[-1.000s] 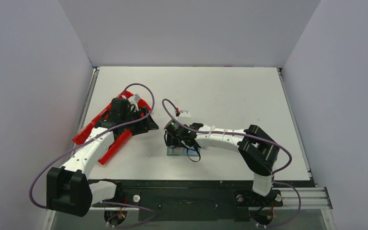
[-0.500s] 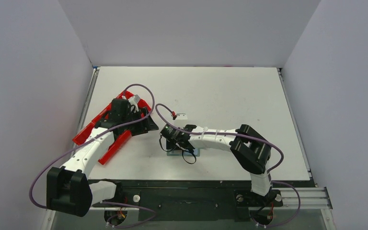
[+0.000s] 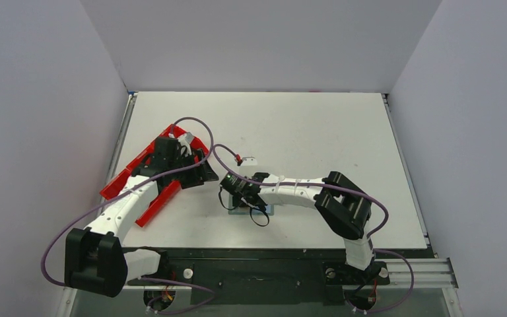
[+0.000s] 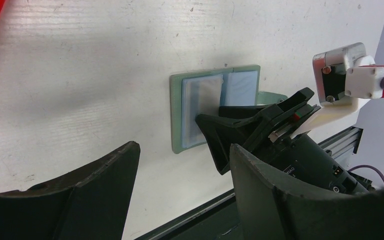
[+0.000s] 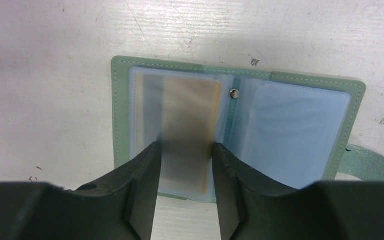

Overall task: Take the credit cards out of the card holder
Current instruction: Remove the credit card from the card holder.

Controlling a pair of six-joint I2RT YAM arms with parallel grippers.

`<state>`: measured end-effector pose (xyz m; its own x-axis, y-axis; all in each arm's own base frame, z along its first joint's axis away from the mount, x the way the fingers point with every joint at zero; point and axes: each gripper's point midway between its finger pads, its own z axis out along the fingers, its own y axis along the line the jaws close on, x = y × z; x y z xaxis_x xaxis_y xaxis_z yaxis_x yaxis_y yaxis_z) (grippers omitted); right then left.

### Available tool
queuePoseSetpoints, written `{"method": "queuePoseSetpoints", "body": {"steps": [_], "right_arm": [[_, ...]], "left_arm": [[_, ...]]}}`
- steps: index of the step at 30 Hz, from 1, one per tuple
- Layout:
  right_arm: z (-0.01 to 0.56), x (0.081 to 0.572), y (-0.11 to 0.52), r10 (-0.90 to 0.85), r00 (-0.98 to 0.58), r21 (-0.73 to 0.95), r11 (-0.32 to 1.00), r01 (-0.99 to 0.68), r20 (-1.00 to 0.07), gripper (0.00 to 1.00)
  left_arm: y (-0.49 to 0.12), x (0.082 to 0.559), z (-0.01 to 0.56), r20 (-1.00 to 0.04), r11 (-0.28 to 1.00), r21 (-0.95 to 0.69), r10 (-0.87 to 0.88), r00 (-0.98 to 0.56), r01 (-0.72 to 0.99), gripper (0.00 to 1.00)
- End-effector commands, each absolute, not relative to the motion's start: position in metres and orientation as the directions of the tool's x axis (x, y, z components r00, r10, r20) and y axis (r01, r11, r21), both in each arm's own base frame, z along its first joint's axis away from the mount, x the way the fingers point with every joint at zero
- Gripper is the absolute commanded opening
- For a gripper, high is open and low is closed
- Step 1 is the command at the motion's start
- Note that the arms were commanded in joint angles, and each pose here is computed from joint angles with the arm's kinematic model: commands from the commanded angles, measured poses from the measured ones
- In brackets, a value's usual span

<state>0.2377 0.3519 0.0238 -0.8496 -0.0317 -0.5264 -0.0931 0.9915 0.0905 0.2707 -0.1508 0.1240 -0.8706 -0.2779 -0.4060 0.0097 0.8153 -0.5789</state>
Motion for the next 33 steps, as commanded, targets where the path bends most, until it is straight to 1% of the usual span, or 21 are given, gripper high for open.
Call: {"method": "queuePoseSetpoints", "body": {"steps": [1, 10, 16, 22, 28, 33], "right_arm": [[0.011, 0.235, 0.343, -0.049, -0.856, 0.057, 0.994, -0.092, -0.514, 0.34], [0.004, 0.233, 0.333, 0.01, -0.879, 0.146, 0.987, -0.068, -0.478, 0.1], [-0.001, 0.232, 0.33, 0.049, -0.889, 0.221, 0.973, -0.059, -0.455, 0.0], [-0.006, 0.229, 0.326, 0.07, -0.898, 0.271, 0.961, -0.056, -0.435, 0.0], [-0.006, 0.23, 0.327, 0.127, -0.903, 0.371, 0.928, -0.038, -0.411, 0.0], [-0.005, 0.231, 0.326, 0.143, -0.903, 0.402, 0.915, -0.035, -0.405, 0.0]], "left_arm": [[-0.153, 0.273, 0.125, -0.425, 0.814, -0.579, -0.263, -0.866, 0.037, 0.64], [-0.16, 0.27, 0.122, -0.406, 0.803, -0.594, -0.245, -0.88, 0.05, 0.64], [-0.171, 0.265, 0.116, -0.389, 0.801, -0.596, -0.224, -0.893, 0.059, 0.64], [-0.191, 0.26, 0.106, -0.352, 0.782, -0.621, -0.217, -0.911, 0.054, 0.64], [-0.214, 0.255, 0.089, -0.304, 0.766, -0.642, -0.199, -0.932, 0.047, 0.64], [-0.229, 0.253, 0.077, -0.286, 0.764, -0.643, -0.18, -0.941, 0.049, 0.62]]}}
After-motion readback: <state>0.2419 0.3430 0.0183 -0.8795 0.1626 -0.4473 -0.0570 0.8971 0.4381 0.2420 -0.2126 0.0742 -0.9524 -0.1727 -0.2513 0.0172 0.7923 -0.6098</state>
